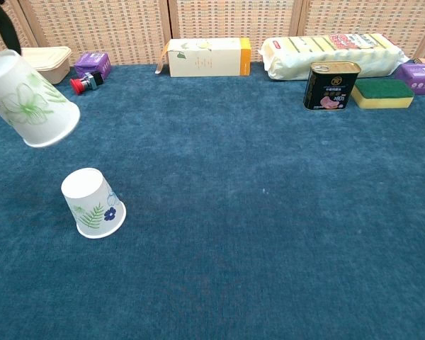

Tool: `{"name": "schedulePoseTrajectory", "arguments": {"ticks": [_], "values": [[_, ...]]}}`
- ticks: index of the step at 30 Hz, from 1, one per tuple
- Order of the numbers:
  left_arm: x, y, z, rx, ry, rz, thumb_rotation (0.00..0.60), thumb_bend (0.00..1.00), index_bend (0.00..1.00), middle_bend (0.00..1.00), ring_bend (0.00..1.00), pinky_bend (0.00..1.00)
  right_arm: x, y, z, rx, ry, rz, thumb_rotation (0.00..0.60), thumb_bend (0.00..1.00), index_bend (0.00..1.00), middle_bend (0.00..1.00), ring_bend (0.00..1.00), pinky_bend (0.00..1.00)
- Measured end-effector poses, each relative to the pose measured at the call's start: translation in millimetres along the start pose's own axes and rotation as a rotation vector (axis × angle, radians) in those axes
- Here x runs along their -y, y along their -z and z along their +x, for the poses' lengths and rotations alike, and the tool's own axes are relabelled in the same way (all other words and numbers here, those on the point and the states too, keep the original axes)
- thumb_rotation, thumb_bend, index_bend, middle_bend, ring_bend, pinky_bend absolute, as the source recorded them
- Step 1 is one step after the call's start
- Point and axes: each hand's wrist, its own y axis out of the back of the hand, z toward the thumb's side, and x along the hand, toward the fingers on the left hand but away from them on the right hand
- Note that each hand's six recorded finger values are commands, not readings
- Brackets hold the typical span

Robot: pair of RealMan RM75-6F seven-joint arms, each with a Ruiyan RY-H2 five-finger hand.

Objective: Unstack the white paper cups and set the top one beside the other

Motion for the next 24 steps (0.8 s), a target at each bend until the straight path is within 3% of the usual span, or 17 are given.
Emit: {"name": "schedulePoseTrajectory", "arguments": {"ticks": [5, 14, 18, 24], "values": [[9, 20, 2, -0.034, 0.027, 0.013, 0.600, 0.24, 0.37, 0.00, 0.00, 0.05, 1, -1, 1, -0.001, -0.004, 0.004, 0.600, 0.00, 0.11, 0.00, 0.00, 0.00], [67, 60, 22, -0.105, 0.145, -0.007, 0.600, 0.24, 0.37, 0.00, 0.00, 0.05, 1, 2, -1, 0.009, -0.003, -0.001, 0.600, 0.00, 0.11, 0.00, 0.00, 0.00], [93, 59, 33, -0.106, 0.197, -0.023, 0.600, 0.24, 0.37, 0.00, 0.00, 0.05, 0, 3, -1, 0.010, -0.002, -0.002, 0.600, 0.00, 0.11, 0.00, 0.00, 0.00], [108, 41, 43, -0.075, 0.223, -0.031, 0.600, 0.24, 0.37, 0.00, 0.00, 0.05, -1, 4, -1, 0.010, -0.003, -0.008, 0.600, 0.00, 0.11, 0.00, 0.00, 0.00]]}}
